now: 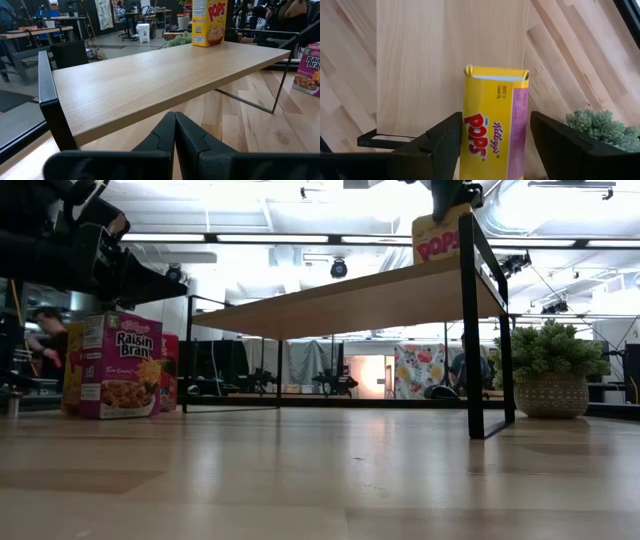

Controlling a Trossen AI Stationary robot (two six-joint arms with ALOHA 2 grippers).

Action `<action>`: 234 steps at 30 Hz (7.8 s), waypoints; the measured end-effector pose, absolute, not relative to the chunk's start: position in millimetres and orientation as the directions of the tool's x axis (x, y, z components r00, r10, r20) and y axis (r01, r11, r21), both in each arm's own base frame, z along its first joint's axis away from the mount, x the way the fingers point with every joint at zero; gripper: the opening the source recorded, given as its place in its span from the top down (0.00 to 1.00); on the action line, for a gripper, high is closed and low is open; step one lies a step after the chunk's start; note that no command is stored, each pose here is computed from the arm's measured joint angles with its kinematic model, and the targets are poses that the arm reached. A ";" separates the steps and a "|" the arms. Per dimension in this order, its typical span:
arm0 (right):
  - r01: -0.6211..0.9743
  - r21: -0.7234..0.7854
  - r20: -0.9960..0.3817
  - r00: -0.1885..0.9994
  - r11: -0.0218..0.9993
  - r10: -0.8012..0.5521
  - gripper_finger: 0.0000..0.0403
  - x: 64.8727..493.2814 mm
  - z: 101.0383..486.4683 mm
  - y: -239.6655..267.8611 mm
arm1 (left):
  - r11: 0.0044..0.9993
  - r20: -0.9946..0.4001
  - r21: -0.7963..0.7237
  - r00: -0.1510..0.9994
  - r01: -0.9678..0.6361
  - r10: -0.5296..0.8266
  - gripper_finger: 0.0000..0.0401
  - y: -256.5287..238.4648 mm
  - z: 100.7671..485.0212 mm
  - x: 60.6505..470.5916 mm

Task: Stack cereal on shelf
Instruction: Put the bottom yellow cereal box on the shelf, then put the yellow cereal box on the shelf

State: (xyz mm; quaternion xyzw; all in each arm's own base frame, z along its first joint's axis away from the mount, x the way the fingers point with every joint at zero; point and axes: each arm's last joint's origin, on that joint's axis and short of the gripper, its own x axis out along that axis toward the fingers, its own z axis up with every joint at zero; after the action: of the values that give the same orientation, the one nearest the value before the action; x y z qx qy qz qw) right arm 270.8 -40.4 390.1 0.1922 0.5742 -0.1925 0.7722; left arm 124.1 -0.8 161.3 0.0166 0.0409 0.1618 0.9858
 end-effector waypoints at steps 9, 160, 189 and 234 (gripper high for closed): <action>0.525 0.082 -0.967 0.248 0.847 -0.060 0.44 268.9 389.5 -39.7 | 0.947 -0.075 0.046 0.944 -0.318 0.320 1.00 -0.8 161.2 124.1; 0.280 -0.055 -0.015 0.959 0.958 -0.281 0.44 122.1 317.3 -2.2 | 0.923 -0.961 0.263 -0.012 0.281 0.278 0.34 24.3 262.3 170.6; 0.280 -0.058 -0.025 0.959 0.958 -0.282 0.44 122.2 316.3 -2.2 | 0.957 -0.990 0.068 -0.101 0.281 0.100 0.34 48.0 247.4 179.0; 0.280 -0.060 -0.029 0.959 0.958 -0.282 0.44 122.1 315.9 -2.2 | 0.960 -0.954 0.020 -0.282 0.279 0.102 0.65 51.2 238.6 186.6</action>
State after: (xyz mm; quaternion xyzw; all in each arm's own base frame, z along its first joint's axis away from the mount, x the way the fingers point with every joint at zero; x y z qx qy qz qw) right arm 122.1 -2.2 315.9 -0.0276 0.0185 -0.1421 0.9893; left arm 186.6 51.2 238.6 0.1197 0.7970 -0.0755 0.5871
